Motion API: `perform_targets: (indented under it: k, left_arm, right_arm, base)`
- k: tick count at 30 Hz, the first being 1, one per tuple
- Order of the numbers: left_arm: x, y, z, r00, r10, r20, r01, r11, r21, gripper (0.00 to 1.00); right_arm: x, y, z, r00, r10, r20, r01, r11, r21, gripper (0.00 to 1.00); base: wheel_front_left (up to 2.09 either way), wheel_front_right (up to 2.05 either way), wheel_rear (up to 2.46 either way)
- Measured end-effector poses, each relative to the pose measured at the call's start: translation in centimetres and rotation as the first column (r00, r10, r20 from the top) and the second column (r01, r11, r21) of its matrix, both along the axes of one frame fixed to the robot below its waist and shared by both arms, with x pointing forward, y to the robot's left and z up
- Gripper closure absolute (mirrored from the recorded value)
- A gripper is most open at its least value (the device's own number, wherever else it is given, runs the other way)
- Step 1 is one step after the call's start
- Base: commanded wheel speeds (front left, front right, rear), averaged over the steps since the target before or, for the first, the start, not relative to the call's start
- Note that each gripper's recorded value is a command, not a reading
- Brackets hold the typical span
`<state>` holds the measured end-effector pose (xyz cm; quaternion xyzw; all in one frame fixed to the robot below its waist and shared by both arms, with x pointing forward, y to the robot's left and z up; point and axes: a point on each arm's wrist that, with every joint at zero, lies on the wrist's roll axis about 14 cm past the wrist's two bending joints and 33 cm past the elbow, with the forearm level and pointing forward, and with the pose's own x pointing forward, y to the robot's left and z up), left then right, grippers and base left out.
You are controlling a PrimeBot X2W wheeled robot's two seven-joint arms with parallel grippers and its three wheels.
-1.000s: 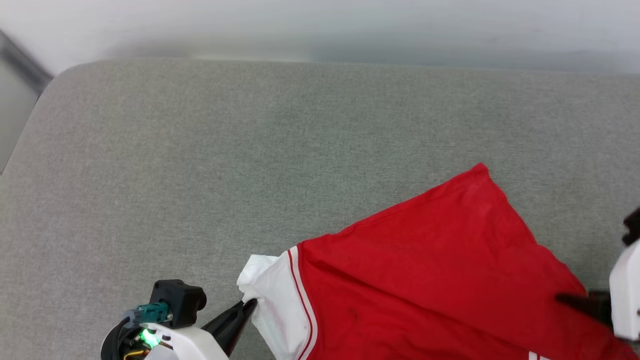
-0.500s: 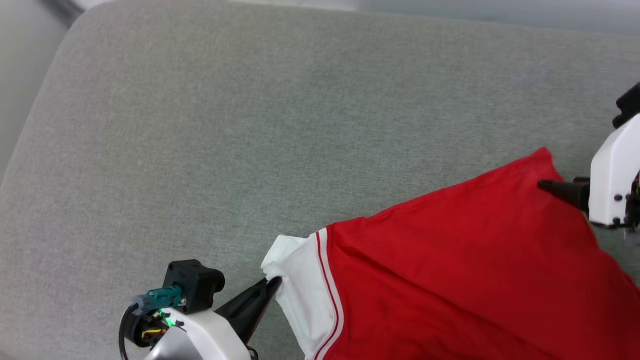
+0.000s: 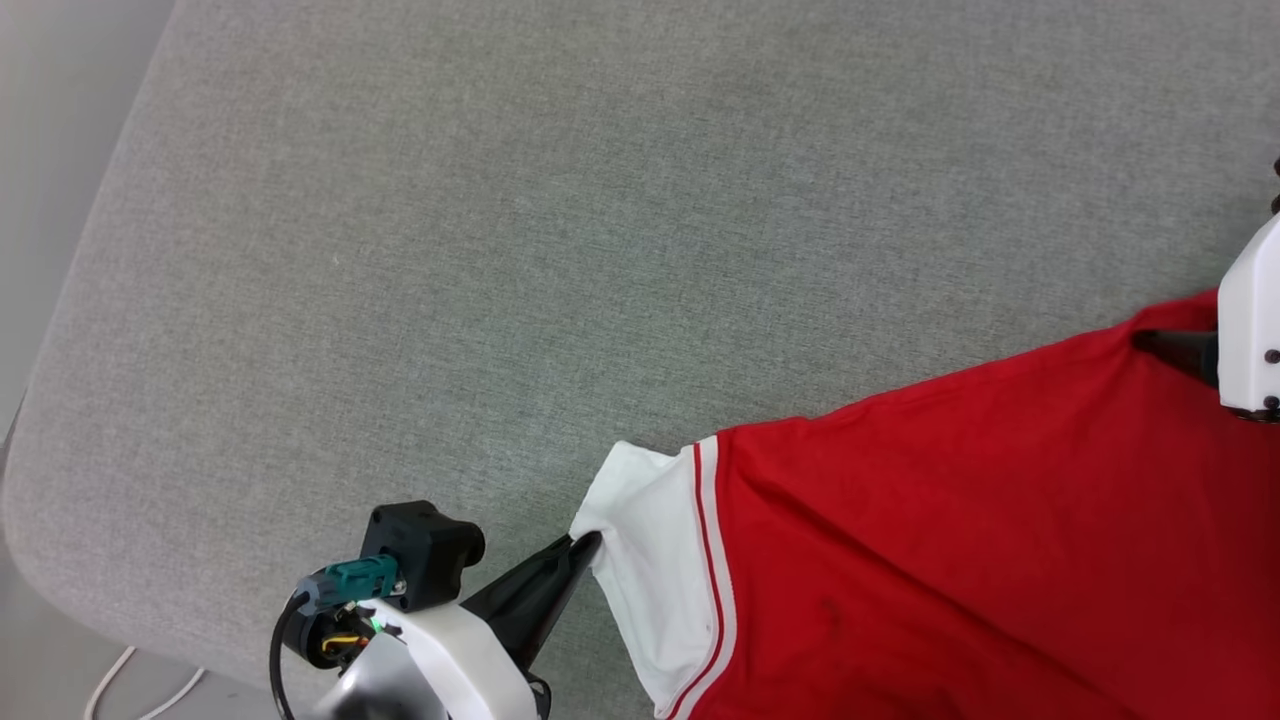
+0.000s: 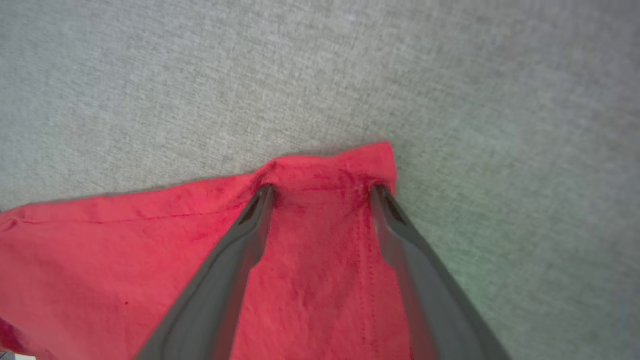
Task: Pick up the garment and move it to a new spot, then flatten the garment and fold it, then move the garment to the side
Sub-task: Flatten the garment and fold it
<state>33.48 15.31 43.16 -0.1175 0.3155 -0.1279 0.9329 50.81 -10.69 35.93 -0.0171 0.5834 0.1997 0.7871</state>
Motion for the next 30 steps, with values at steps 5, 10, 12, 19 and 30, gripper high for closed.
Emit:
perform_targets:
  k: [5,10,12,19,30]
  left_arm:
    - [0.0,0.4,-0.3,1.000,0.018,-0.005,-0.018,1.000,0.005,1.00]
    - [0.0,0.6,0.1,1.000,0.021,0.009,-0.021,1.000,0.009,1.00]
    - [0.0,0.6,0.5,1.000,0.017,0.023,-0.017,1.000,0.012,1.00]
    - [0.6,1.0,2.9,0.994,0.016,0.110,-0.019,0.999,0.026,1.00]
    - [3.1,1.3,9.6,0.934,0.029,0.357,-0.041,0.999,0.026,1.00]
  right_arm:
    - [-0.2,0.1,-1.1,0.999,0.029,-0.026,-0.029,0.999,-0.023,1.00]
    - [-0.1,0.3,-0.8,1.000,0.028,-0.001,-0.028,1.000,-0.014,1.00]
    - [-0.1,0.3,-0.4,1.000,0.021,0.020,-0.021,1.000,-0.001,1.00]
    - [0.2,0.8,3.0,0.990,0.000,0.139,-0.009,0.998,0.067,1.00]
    - [0.7,-1.9,14.3,0.889,-0.085,0.450,0.014,0.987,0.161,1.00]
  base:
    - [0.00,0.00,0.00]
    - [0.00,0.00,0.00]
    - [0.00,0.00,0.00]
    - [0.00,0.00,0.00]
    - [0.00,0.00,0.00]
